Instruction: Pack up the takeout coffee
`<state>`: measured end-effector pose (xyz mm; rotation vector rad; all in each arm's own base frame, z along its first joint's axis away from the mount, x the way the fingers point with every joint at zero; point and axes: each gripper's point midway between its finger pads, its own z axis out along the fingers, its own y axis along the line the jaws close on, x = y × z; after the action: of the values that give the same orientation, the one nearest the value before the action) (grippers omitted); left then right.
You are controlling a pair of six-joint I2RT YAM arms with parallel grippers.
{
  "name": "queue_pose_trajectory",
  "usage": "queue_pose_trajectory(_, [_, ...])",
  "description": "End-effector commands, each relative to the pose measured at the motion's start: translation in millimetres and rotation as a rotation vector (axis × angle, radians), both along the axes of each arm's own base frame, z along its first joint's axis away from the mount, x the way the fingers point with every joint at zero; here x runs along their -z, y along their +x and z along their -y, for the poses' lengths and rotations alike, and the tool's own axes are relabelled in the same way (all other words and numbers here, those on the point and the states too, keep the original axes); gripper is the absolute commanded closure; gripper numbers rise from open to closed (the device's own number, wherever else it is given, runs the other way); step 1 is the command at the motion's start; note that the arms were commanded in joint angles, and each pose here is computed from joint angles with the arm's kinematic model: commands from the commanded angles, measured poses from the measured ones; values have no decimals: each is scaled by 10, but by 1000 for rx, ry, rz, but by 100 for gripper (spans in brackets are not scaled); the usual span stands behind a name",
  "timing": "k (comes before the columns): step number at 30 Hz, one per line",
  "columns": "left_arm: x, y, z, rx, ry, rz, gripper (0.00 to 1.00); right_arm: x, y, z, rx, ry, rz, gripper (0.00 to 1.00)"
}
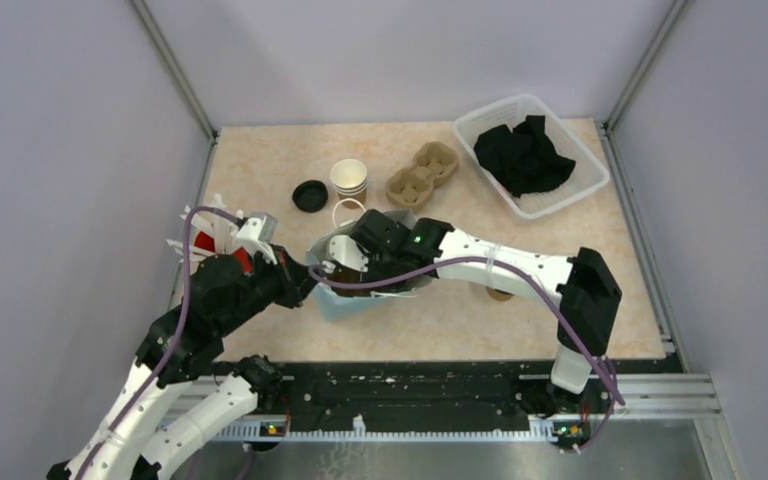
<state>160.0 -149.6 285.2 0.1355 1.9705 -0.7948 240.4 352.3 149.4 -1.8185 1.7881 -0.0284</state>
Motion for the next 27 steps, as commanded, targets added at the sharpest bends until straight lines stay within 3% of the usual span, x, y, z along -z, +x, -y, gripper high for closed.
queue_pose_trajectory(1, [-181,-35,85,12,-88,-17,100,66,-400,36,-67,-12,-145,57])
queue_pose_trajectory(10, [97,83,-285,-238,-16,-123,98,451,-646,-66,-158,-75,-341,57])
queue_pose_trajectory(15, [-17,84,-435,-296,-29,-66,87,674,-683,-111,-205,-98,-374,58])
queue_pose_trajectory(22, [-353,-1,-559,-287,-70,67,53,1019,-776,6,-199,-162,-443,59])
queue_pose_trajectory(27, [-519,-26,-642,-291,-59,139,49,1183,-824,57,-187,-185,-484,61])
